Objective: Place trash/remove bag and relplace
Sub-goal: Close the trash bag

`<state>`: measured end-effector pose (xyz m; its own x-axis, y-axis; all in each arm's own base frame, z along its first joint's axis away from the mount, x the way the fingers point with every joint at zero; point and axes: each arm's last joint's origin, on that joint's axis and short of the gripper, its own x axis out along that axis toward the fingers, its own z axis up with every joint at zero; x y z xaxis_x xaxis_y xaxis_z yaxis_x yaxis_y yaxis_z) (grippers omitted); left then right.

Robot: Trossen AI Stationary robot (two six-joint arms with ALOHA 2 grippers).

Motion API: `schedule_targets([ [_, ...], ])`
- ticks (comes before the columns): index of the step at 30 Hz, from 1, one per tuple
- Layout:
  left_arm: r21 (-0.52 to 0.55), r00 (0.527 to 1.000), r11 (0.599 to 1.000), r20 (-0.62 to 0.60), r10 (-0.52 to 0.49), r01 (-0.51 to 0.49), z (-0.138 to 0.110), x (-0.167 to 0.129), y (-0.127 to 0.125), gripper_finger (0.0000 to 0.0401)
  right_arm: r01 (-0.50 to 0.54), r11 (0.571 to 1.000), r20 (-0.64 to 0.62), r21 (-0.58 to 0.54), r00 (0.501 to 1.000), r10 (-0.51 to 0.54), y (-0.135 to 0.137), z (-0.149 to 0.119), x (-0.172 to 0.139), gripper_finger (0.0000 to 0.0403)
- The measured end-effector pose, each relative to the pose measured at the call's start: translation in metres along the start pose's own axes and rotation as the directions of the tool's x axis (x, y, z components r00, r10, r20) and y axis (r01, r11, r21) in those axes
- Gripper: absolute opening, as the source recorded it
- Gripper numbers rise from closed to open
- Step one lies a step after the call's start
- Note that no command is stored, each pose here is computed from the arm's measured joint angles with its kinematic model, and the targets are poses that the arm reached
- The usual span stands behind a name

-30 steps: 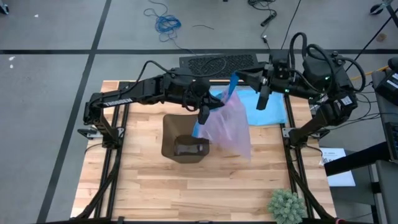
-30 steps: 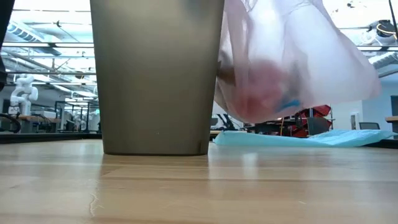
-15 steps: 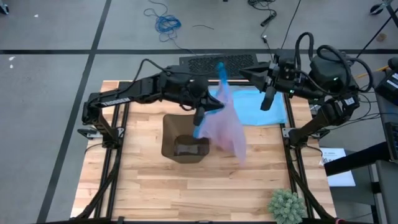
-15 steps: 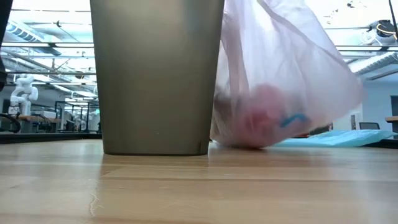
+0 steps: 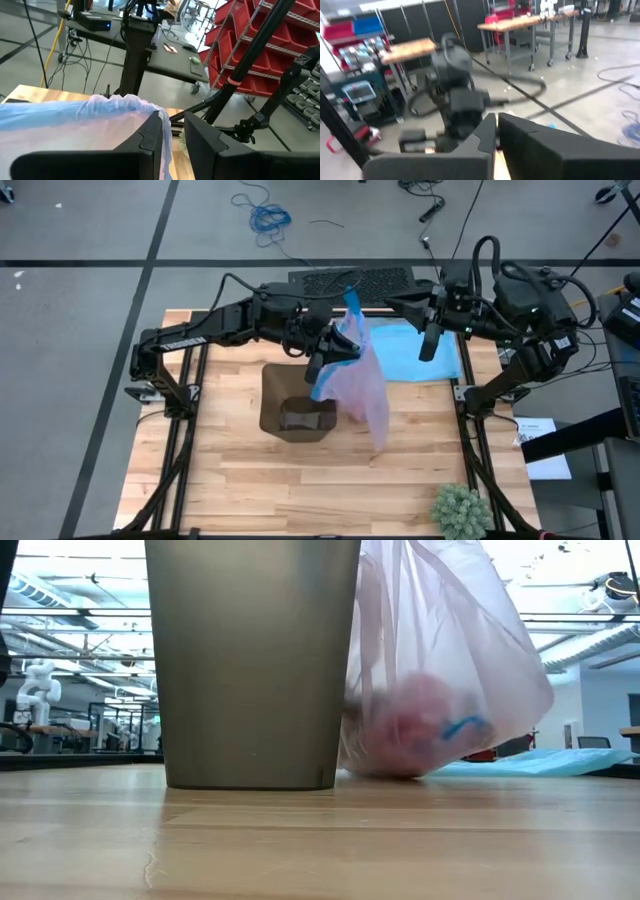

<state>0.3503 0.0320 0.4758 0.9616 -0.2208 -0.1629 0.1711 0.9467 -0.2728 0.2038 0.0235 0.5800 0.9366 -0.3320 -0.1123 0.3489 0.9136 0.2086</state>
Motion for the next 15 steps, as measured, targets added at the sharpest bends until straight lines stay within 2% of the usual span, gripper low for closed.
schedule_targets([
  [3,0.001,1.000,1.000,0.003,-0.001,0.001,0.000,0.000,0.000,0.0080,0.005,0.999,-0.084,-0.049,0.996,-0.009,-0.001,-0.009,0.001,0.0052],
  [7,0.000,1.000,1.000,-0.003,-0.003,0.003,0.000,0.000,0.000,0.0080,-0.084,0.977,-0.246,-0.195,0.969,0.034,0.000,-0.025,0.005,0.0117],
  [11,0.001,1.000,1.000,-0.001,-0.005,0.005,0.000,0.000,0.000,0.0079,-0.104,0.966,-0.328,-0.235,0.945,0.022,0.002,-0.035,0.013,0.0175],
  [15,0.014,0.999,1.000,0.031,-0.012,0.011,0.003,0.000,-0.001,0.0079,-0.103,0.962,-0.361,-0.253,0.932,0.005,0.005,-0.041,0.021,0.0213],
])
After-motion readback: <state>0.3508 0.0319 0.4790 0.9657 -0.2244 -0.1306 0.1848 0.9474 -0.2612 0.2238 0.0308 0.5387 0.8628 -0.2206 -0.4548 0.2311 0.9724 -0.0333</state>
